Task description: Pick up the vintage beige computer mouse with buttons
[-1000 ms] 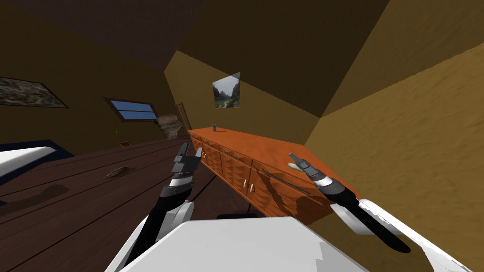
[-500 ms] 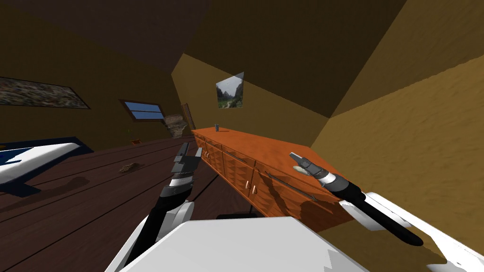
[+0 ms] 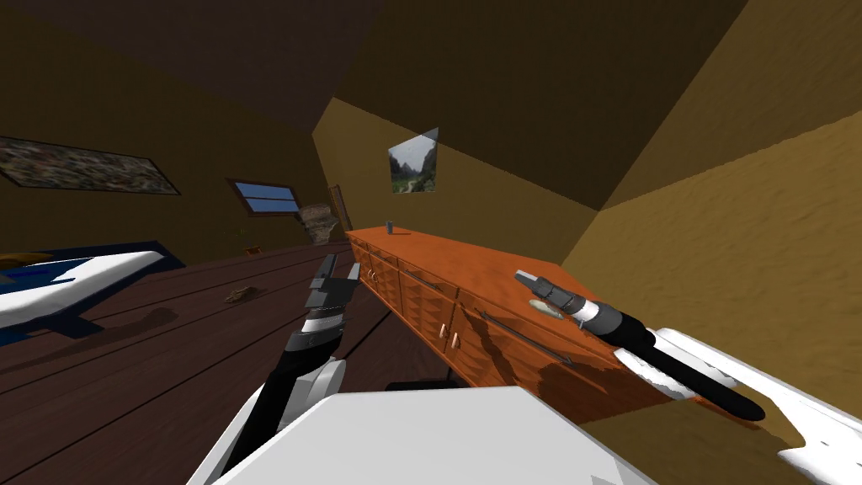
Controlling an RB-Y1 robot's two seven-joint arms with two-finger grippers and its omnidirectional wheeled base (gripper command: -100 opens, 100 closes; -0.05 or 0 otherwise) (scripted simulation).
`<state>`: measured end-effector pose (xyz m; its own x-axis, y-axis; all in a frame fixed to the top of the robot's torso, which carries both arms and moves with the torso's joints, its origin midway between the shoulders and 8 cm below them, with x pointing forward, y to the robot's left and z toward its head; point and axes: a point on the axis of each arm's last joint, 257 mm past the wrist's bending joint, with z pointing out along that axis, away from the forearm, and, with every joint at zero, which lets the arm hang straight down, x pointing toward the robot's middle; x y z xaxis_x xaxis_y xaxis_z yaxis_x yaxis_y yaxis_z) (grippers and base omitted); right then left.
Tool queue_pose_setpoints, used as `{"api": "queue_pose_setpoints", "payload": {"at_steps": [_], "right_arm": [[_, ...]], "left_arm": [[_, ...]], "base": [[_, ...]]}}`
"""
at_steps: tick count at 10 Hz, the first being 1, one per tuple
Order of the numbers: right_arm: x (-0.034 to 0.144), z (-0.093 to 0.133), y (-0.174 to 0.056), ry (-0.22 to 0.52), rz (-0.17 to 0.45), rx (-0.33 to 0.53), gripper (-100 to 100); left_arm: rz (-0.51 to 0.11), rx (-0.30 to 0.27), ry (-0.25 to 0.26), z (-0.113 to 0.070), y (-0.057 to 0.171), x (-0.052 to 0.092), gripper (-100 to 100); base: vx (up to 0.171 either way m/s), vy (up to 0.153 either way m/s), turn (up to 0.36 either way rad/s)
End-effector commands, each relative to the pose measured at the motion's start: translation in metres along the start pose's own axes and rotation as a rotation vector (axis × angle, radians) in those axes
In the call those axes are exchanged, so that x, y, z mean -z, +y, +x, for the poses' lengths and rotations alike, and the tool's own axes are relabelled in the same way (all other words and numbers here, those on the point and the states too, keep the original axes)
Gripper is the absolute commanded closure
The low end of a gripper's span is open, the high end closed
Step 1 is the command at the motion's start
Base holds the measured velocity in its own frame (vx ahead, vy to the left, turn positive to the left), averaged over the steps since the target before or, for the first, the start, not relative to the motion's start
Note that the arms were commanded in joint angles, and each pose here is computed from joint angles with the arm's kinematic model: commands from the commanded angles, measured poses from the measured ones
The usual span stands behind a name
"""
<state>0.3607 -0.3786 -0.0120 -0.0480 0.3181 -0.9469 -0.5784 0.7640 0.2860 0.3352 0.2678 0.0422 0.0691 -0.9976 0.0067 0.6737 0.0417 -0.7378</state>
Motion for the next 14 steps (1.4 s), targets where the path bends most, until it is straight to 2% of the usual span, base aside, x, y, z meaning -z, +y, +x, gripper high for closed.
{"api": "queue_pose_setpoints", "payload": {"at_steps": [1, 3, 6, 8, 9, 11, 12, 14], "right_arm": [[0.003, 0.001, -0.008, 0.052, 0.003, 0.025, -100], [-0.002, 0.0, -0.005, 0.082, -0.014, 0.042, -100], [0.002, 0.005, -0.018, 0.194, -0.013, 0.089, -100], [-0.006, 0.004, -0.014, 0.236, -0.037, 0.115, -100], [-0.001, 0.008, -0.021, 0.282, -0.03, 0.128, -100], [-0.008, 0.008, -0.018, 0.315, -0.049, 0.149, -100], [-0.004, 0.013, -0.025, 0.367, -0.045, 0.164, -100], [-0.01, 0.013, -0.022, 0.396, -0.062, 0.182, -100]], "left_arm": [[0.0, 0.0, 0.0, 0.0, 0.0, 0.0, 0], [0.0, 0.0, 0.0, 0.0, 0.0, 0.0, 0], [0.0, 0.0, 0.0, 0.0, 0.0, 0.0, 0], [0.0, 0.0, 0.0, 0.0, 0.0, 0.0, 0], [0.0, 0.0, 0.0, 0.0, 0.0, 0.0, 0], [0.0, 0.0, 0.0, 0.0, 0.0, 0.0, 0], [0.0, 0.0, 0.0, 0.0, 0.0, 0.0, 0], [0.0, 0.0, 0.0, 0.0, 0.0, 0.0, 0]], "base": [[0.014, 0.006, 0.093], [0.009, 0.001, 0.04], [0.01, -0.001, 0.092], [0.004, -0.004, 0.026], [0.002, -0.006, 0.091], [0.002, -0.008, 0.027], [0.0, -0.009, 0.067], [0.0, -0.012, 0.029]]}}
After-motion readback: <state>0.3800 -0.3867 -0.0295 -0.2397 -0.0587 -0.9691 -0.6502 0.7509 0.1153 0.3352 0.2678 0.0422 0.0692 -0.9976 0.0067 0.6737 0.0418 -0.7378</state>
